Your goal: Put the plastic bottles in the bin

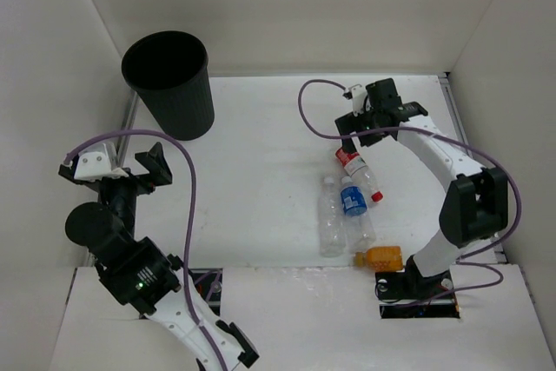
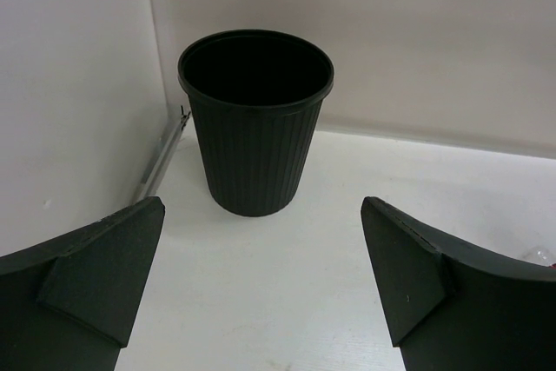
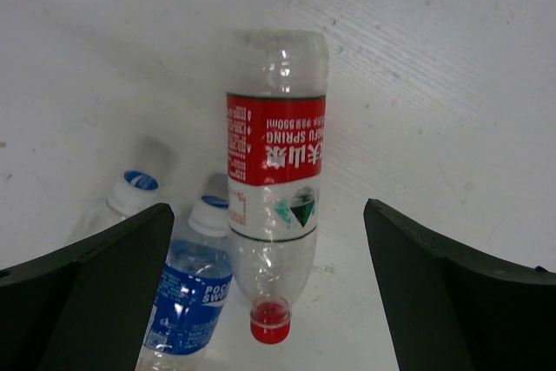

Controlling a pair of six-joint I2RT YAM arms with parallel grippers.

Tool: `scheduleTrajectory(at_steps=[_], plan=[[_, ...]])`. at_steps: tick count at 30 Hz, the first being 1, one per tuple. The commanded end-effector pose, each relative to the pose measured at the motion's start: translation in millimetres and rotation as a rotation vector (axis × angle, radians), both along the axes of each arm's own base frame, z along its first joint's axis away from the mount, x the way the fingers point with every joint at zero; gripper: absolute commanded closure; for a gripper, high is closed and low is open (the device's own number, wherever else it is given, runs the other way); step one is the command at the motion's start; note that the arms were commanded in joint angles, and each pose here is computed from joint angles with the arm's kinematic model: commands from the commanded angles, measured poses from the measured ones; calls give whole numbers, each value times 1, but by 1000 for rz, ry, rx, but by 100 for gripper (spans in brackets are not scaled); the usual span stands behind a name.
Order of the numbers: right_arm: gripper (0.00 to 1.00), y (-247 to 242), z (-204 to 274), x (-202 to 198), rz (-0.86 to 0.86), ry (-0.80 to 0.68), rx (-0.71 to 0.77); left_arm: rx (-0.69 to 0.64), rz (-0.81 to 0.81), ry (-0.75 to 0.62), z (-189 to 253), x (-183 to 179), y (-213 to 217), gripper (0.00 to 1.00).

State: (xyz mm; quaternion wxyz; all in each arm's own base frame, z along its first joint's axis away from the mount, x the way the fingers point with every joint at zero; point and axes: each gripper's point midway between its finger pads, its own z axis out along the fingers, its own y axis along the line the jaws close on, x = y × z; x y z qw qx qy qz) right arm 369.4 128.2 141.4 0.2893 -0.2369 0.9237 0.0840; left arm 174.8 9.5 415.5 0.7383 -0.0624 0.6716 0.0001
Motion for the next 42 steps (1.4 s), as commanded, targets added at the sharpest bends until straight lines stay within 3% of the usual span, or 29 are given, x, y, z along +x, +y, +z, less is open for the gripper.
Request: scheduleTrajectory(at_steps=[1,18,26,32,38,42], plan=[[3,18,17,27,36,-59,50,59,-26,-62,25,-9,-13,0],[7,29,-50,-2,39,353,38,122,-34,-89,52,-16,-24,0],[12,28,-70,-8,47,451,16,148,-92,-108,62,-19,-38,0],[43,32,-67,-1,42,441,28,154,-91,-104,60,-21,-40,0],[85,37,-34,15,42,379,50,114,-59,-81,49,-13,-27,0],[95,40,8,31,37,288,83,33,-56,-60,38,0,-12,0]])
